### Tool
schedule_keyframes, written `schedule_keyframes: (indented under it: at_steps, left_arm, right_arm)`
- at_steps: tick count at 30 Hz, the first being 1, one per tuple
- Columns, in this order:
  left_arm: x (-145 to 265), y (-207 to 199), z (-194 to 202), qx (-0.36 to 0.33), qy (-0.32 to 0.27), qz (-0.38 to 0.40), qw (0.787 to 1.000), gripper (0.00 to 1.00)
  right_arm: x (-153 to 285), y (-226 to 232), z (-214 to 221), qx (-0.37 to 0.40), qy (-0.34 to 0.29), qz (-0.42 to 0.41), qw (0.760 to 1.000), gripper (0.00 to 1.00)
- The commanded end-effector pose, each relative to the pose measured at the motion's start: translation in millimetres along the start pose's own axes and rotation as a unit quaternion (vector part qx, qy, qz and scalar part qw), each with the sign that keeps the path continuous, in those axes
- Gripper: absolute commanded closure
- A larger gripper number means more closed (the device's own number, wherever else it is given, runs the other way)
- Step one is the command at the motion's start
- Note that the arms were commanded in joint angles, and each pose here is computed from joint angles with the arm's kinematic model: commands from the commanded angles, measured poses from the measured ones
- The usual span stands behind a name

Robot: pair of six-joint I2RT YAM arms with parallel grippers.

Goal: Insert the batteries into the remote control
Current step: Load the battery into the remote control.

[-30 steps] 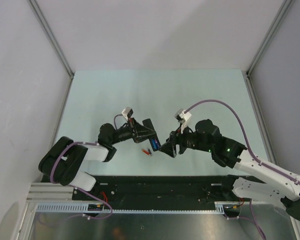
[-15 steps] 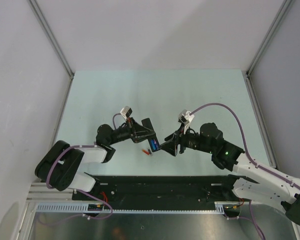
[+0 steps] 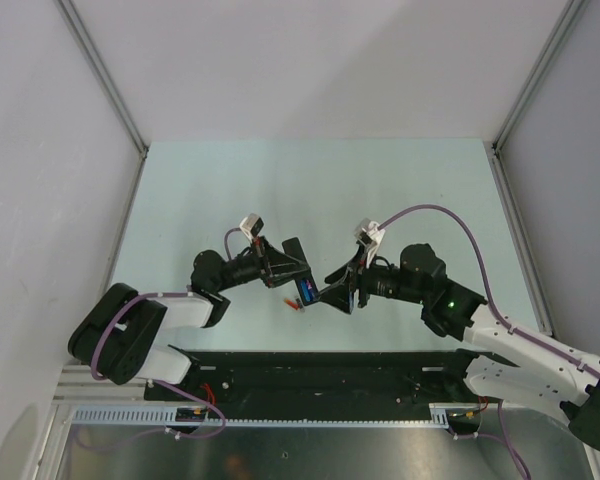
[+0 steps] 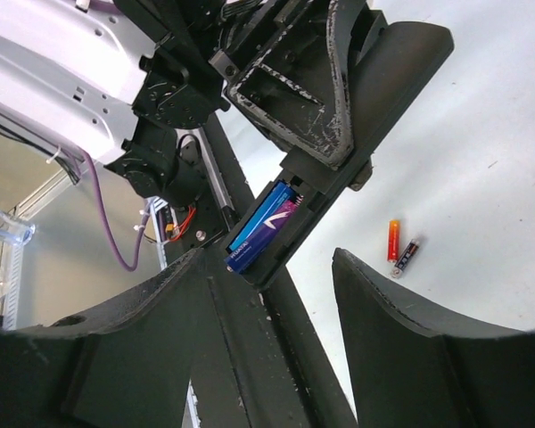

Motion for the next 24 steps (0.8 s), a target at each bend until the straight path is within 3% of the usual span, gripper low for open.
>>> schedule_keyframes:
  at_steps: [1,24]
  left_arm:
    - [7,-42,15,-0.134,0.030,0.135,0.981,1.00]
    - [9,-43,18,-0.132,0.028,0.138,0.981,1.00]
  right_arm:
    - [-1,3,-1,0.011,-0.001,-0.023,1.000,0.37]
    - [-10,-9,7,-0.010,0.018,-0.001,1.000,0.43]
Point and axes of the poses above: each gripper's point midway between its finger pads, its own x axis back along the fingers, its own y axis along the line the jaws close on, z = x × y, the point moved 9 cm from there along x, back along the fingers, and after that the axes turned 7 degrees about x, right-handed, at the moved point
